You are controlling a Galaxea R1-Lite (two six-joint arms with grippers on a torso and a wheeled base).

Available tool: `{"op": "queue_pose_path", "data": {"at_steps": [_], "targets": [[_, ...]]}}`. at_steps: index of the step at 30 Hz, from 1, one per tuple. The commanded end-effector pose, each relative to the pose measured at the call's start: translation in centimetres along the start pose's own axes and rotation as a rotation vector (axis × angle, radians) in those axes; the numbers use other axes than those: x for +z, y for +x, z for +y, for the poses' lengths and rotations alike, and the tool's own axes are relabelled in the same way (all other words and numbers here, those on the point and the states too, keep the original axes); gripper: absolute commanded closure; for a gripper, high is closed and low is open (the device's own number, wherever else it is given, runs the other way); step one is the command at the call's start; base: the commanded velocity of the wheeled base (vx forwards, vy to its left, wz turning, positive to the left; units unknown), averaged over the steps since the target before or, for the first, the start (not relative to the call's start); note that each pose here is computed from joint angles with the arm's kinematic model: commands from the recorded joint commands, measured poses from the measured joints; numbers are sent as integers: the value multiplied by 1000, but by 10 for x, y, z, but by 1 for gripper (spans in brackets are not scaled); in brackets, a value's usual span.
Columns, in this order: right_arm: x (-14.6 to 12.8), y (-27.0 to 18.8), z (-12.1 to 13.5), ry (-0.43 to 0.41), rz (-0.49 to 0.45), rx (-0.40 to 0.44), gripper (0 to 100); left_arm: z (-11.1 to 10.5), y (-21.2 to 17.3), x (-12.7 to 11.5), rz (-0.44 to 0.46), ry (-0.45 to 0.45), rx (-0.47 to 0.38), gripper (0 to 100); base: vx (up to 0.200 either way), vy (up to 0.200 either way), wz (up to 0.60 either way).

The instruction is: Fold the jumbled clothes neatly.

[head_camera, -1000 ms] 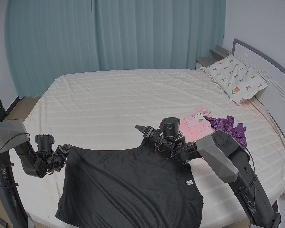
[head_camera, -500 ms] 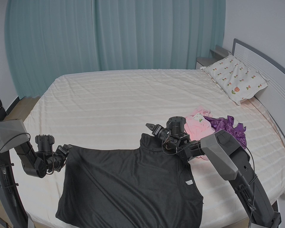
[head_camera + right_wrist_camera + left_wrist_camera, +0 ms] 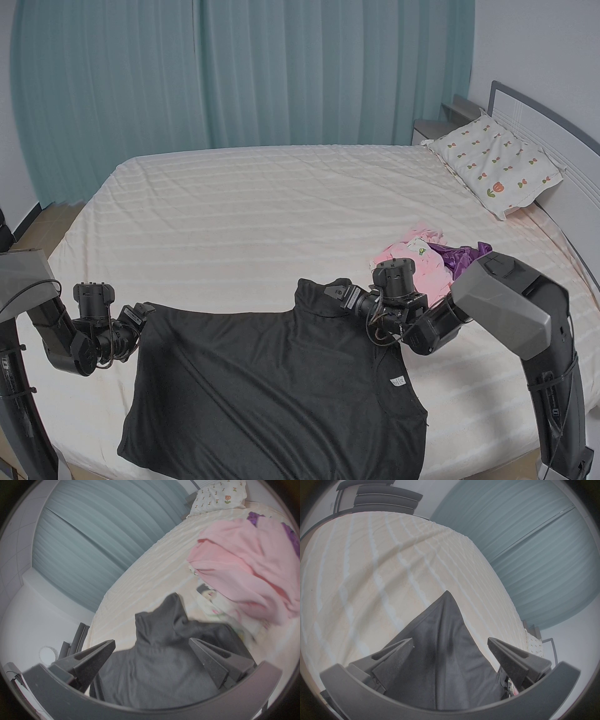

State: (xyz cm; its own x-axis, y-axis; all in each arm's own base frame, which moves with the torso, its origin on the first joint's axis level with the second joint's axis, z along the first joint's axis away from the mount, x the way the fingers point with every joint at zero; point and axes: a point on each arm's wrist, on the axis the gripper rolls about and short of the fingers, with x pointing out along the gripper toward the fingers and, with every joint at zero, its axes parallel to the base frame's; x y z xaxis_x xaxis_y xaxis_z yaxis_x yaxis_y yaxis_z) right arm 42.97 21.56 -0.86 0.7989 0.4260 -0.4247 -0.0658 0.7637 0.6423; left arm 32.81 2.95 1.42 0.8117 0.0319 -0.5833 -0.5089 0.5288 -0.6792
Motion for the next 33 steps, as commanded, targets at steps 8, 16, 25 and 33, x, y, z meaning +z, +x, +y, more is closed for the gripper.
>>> {"op": "queue_pose_path", "data": {"at_steps": [8, 16, 25, 33], "targets": [[-12, -167, -23, 3, 5, 22, 0, 10, -61, -31, 110, 45, 12, 0, -200, 0, 0], [-26, -182, -41, 113, 45, -1, 0, 38, -83, -50, 175, 72, 44, 0, -200, 0, 0], [-34, -189, -49, 133, 71, 33, 0, 68, -79, -61, 202, 204, 149, 0, -89, 0, 0], [-39, -193, -53, 135, 84, 21, 0, 91, -55, -71, 162, 284, 227, 0, 0, 0, 0]]}}
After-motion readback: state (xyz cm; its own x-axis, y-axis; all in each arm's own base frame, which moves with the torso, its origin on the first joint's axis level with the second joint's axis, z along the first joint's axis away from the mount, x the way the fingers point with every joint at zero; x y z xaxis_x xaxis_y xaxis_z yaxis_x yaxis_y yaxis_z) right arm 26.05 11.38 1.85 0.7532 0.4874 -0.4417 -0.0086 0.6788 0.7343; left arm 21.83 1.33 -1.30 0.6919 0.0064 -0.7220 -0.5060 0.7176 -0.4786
